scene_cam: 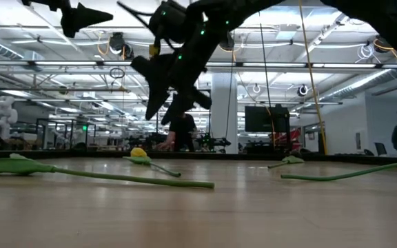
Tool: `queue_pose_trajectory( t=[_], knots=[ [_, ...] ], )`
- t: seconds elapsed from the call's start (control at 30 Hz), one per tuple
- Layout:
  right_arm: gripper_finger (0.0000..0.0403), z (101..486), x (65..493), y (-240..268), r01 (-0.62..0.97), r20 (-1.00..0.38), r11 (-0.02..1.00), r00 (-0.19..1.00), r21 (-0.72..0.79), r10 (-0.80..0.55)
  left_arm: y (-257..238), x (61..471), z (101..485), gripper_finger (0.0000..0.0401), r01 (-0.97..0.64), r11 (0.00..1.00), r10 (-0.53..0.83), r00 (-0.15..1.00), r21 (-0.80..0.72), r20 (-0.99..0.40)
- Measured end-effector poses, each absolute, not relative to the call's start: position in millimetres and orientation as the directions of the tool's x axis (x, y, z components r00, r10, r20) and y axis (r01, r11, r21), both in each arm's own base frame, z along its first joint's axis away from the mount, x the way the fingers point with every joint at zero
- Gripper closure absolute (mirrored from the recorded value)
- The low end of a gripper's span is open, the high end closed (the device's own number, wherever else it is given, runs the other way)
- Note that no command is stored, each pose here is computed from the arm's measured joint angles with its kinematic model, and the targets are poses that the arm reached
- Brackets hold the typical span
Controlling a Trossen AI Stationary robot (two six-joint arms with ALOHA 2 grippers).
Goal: Sort flowers into vase by color
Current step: Put the top yellow tulip into the green vase
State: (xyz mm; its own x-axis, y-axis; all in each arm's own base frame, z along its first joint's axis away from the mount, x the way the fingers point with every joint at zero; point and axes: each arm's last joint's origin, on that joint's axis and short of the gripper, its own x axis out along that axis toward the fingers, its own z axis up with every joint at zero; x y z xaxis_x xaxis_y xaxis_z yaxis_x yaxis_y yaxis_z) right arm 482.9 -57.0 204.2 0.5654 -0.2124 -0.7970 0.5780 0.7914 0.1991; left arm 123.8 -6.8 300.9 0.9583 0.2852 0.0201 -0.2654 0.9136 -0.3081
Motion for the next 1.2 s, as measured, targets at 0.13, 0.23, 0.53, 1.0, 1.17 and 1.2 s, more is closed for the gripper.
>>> queue_pose_trajectory(
  t=[0.13, 0.23, 0.53, 1.0, 1.17, 1.2],
  knots=[
    [0.0181, 181, 491, -58, 0.600, -0.804, 0.771, 0.556, 0.212, -0.211, -6, 118, 301, 0.0061, -0.257, 0.917, 0.277, 0.961, -0.304, 0.023],
    [0.0164, 174, 498, -58, 0.594, -0.779, 0.768, 0.589, 0.239, -0.213, -7, 117, 300, 0.0061, -0.242, 0.923, 0.256, 0.967, -0.298, 0.008],
    [0.0154, 135, 511, -49, 0.577, -0.771, 0.795, 0.588, 0.187, -0.245, -7, 116, 294, 0.0061, -0.237, 0.929, 0.234, 0.971, -0.284, -0.046],
    [0.0304, 119, 501, -50, 0.642, -0.844, 0.760, 0.461, 0.102, -0.276, -7, 116, 292, 0.0060, -0.243, 0.938, 0.234, 0.970, -0.246, -0.064],
    [0.0390, 123, 498, -57, 0.627, -0.862, 0.766, 0.459, 0.143, -0.214, -7, 116, 292, 0.0060, -0.243, 0.945, 0.235, 0.970, -0.219, -0.064],
    [0.0389, 127, 497, -58, 0.627, -0.863, 0.765, 0.461, 0.150, -0.209, -7, 117, 292, 0.0060, -0.243, 0.945, 0.235, 0.970, -0.219, -0.064]
  ],
)
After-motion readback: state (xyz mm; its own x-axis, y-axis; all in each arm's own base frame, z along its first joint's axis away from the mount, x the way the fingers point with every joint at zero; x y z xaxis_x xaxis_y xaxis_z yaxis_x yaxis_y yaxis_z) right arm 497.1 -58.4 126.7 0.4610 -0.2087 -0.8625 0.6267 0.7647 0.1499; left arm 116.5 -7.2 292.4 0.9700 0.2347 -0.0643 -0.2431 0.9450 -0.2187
